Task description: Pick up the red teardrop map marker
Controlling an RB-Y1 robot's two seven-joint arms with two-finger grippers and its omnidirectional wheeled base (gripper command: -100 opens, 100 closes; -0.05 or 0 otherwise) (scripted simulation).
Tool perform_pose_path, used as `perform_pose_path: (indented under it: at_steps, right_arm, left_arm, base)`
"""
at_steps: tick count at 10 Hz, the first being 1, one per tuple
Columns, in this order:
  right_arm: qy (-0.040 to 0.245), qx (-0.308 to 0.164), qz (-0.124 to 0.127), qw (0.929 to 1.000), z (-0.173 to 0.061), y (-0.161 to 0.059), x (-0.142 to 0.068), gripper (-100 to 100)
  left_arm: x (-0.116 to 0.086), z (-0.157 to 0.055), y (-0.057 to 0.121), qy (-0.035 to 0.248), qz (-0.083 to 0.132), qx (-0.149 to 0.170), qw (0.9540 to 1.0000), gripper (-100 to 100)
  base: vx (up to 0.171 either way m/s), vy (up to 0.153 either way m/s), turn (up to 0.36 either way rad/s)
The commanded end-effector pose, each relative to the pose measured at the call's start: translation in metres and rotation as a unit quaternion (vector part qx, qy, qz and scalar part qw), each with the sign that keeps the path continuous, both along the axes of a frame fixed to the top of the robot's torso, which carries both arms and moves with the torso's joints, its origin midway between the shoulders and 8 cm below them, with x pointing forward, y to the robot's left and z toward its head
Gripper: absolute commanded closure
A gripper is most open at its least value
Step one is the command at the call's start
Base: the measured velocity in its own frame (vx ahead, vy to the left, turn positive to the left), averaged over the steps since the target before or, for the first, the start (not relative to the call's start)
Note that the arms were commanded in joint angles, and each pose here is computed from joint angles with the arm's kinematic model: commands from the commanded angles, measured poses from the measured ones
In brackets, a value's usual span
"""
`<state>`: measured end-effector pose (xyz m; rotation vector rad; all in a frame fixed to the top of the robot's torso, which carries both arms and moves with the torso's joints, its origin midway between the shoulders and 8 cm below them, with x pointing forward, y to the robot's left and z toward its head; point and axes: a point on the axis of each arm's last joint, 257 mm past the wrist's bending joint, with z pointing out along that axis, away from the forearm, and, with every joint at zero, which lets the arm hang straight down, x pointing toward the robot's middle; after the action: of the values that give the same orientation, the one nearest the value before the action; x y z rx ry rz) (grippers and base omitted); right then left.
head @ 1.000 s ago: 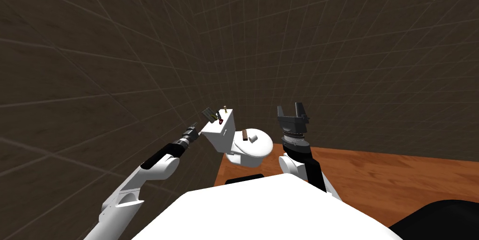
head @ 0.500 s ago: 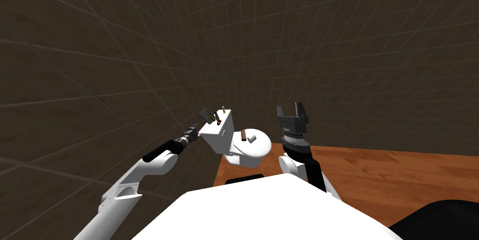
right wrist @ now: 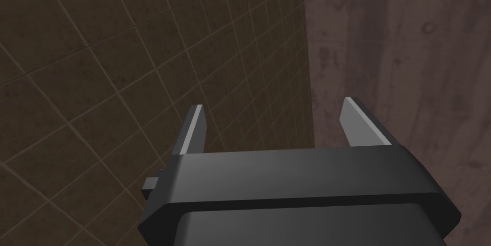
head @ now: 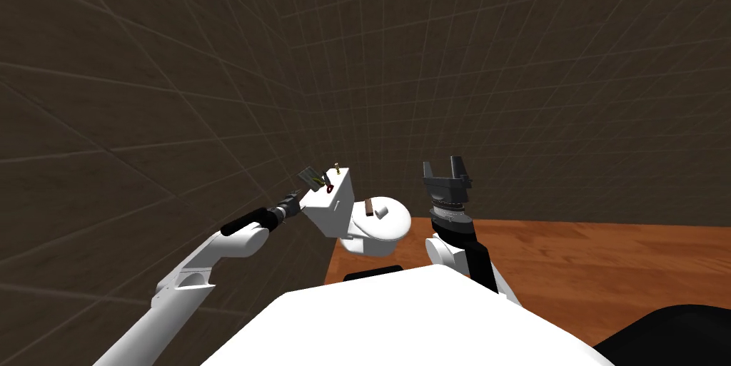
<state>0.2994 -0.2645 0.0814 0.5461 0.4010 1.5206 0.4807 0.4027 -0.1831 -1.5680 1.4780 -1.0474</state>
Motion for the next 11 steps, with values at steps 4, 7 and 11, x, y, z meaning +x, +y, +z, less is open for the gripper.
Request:
perform_pose_path:
  at_steps: [4, 7, 11]
  right_arm:
    - [0.0, 0.0, 0.0, 1.0, 0.0, 0.0, 0.0, 0]
    - [0.0, 0.0, 0.0, 1.0, 0.0, 0.0, 0.0, 0]
    - [0.0, 0.0, 0.0, 1.0, 0.0, 0.0, 0.0, 0]
  left_arm:
    - [-0.002, -0.012, 0.018, 0.06, 0.013, -0.009, 0.9981, -100]
    - [-0.002, -0.015, 0.03, 0.095, 0.024, -0.017, 0.995, -100]
    - [-0.009, -0.021, 0.048, 0.152, 0.044, -0.025, 0.987, -100]
  base:
    - [0.017, -0.033, -0.067]
    - [0.021, -0.04, -0.09]
    - [0.03, -0.061, -0.111]
